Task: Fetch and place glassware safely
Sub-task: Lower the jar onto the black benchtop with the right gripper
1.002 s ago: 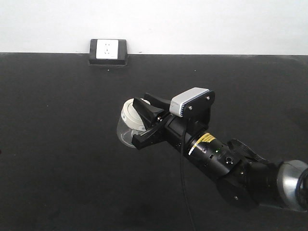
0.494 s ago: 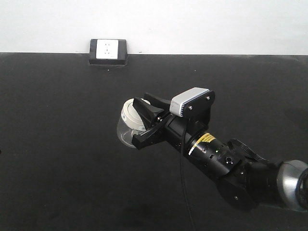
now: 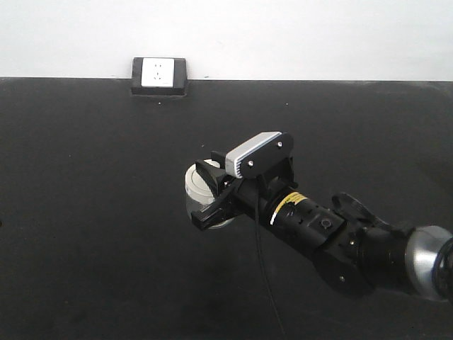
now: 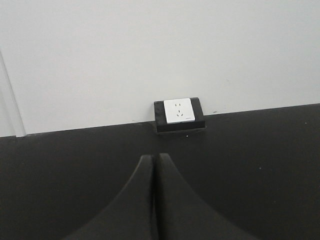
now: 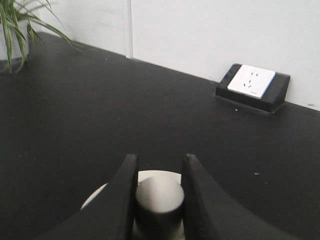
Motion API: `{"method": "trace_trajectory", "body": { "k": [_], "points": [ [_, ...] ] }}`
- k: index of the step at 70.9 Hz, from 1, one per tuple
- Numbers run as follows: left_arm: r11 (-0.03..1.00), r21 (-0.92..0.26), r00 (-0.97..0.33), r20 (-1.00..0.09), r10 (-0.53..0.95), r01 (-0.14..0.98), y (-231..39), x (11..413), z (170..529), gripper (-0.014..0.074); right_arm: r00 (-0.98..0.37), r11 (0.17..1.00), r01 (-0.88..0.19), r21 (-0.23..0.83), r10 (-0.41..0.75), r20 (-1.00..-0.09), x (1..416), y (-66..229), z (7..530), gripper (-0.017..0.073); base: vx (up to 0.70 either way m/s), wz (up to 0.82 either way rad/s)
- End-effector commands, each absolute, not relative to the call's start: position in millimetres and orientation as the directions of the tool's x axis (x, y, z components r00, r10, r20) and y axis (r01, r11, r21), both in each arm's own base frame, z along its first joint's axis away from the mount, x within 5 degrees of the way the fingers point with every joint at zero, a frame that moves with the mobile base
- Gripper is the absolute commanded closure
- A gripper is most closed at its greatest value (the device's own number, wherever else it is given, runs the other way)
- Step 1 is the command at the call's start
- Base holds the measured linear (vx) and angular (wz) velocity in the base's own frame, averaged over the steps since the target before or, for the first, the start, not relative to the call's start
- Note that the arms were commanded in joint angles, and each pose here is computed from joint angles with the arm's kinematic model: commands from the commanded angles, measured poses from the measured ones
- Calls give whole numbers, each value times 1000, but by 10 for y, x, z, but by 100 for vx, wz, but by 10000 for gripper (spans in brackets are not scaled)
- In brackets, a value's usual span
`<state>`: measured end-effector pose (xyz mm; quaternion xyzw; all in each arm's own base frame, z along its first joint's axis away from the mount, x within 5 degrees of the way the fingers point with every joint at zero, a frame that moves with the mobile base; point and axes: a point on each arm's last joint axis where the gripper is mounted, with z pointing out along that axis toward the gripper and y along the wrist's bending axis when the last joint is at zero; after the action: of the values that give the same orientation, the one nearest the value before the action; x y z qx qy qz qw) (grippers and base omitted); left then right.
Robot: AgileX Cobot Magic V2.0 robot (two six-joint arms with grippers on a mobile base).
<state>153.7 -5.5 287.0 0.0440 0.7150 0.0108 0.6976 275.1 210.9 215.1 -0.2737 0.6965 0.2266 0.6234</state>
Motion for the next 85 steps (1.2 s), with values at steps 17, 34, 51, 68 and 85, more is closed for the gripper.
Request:
{"method": "trace_trajectory", "body": {
  "k": [17, 34, 51, 68, 85],
  "points": [
    [997, 62, 74, -996, 59, 50, -67, 1544, 3025, 601, 45, 812, -583, -33, -8, -999, 3042, 1598, 2632, 560, 0, 0],
    [997, 62, 74, -996, 59, 50, -67, 1544, 3025, 601, 110, 708, -702, -78, 1, -994, 3105, 1436, 2576, 560, 0, 0],
    [997, 62, 74, -996, 59, 50, -67, 1544, 3025, 601, 163, 669, -734, -114, 10, -987, 3181, 1458, 2364, 560, 0, 0],
    [997, 62, 74, -996, 59, 50, -67, 1544, 3025, 601, 137, 663, -735, -144, -62, -989, 3268, 1486, 2043, 560, 0, 0],
    [997, 62, 74, -996, 59, 50, -67, 1544, 3025, 601, 112, 649, -754, -102, -26, -993, 3304, 1514, 1821, 560, 0, 0]
  ]
}}
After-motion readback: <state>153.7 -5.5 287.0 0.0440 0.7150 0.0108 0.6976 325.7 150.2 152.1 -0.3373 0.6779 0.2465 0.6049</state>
